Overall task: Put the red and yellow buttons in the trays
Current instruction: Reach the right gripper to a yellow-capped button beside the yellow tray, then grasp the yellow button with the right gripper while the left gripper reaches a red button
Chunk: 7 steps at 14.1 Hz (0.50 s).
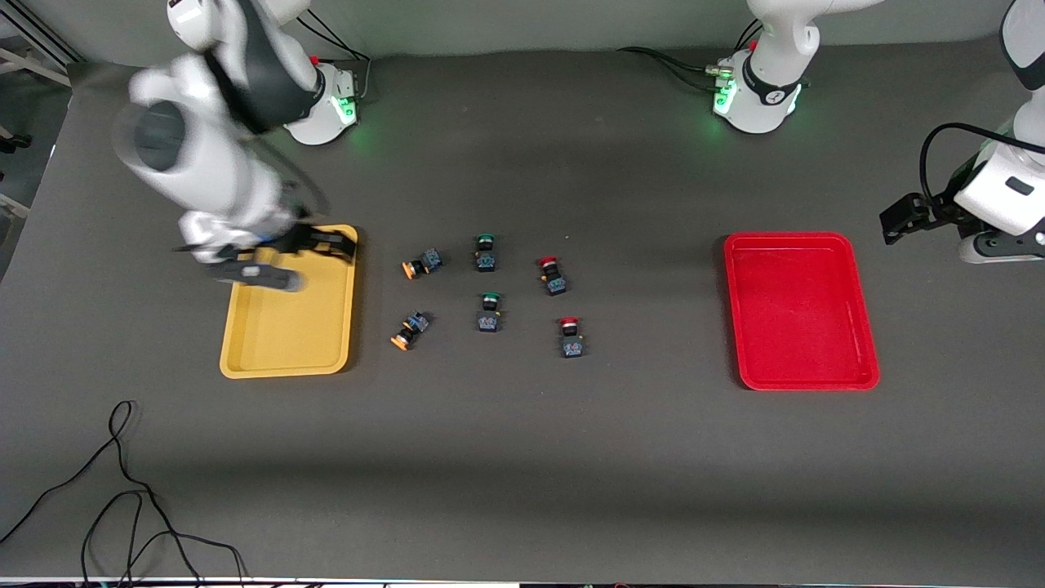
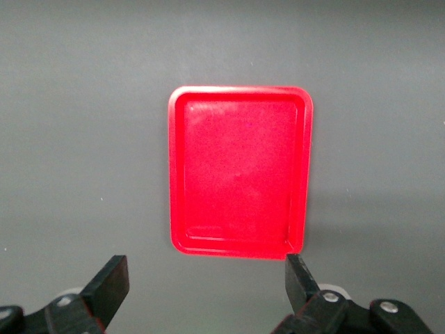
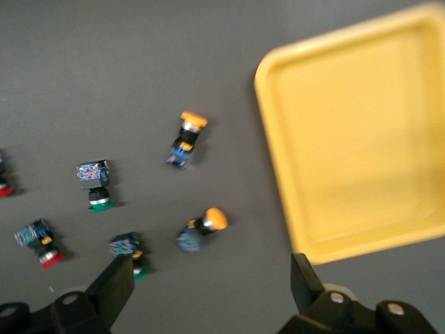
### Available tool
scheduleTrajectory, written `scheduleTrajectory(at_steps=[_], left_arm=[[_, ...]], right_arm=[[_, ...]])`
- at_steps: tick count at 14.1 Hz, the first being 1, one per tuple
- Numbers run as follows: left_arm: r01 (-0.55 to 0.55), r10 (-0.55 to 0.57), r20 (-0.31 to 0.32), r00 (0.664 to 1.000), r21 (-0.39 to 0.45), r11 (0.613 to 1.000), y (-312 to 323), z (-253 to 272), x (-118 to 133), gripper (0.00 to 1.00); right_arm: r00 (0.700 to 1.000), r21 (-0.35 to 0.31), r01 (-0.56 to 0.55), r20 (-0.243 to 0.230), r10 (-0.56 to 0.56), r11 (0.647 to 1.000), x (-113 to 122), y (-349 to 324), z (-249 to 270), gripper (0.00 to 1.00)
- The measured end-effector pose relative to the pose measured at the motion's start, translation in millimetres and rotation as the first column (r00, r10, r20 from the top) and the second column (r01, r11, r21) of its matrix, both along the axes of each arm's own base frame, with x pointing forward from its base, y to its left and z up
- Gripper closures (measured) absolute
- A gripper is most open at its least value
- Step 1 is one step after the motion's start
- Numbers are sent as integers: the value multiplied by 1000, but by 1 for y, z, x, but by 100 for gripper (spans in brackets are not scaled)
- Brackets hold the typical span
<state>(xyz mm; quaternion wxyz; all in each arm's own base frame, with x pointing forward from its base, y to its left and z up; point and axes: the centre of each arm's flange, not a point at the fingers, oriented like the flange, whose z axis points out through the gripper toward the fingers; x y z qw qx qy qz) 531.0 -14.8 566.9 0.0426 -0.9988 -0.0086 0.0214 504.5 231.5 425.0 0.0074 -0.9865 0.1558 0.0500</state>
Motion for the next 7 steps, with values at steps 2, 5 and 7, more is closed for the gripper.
scheduleTrajectory(at_steps=[2, 5, 7], left_arm=[[35, -35, -36, 999, -4, 999, -21, 1, 2, 0], [86, -87, -85, 993, -9, 996, -64, -16, 6, 0], [65, -65, -111, 992, -6, 998, -107, -34, 5, 0]], right_arm=[[994, 4, 103, -19, -103, 995, -18, 36, -52, 0], [980, -19, 198, -27, -198, 980, -37, 56, -127, 0], [970, -50, 241, -29, -243, 969, -48, 61, -171, 0]])
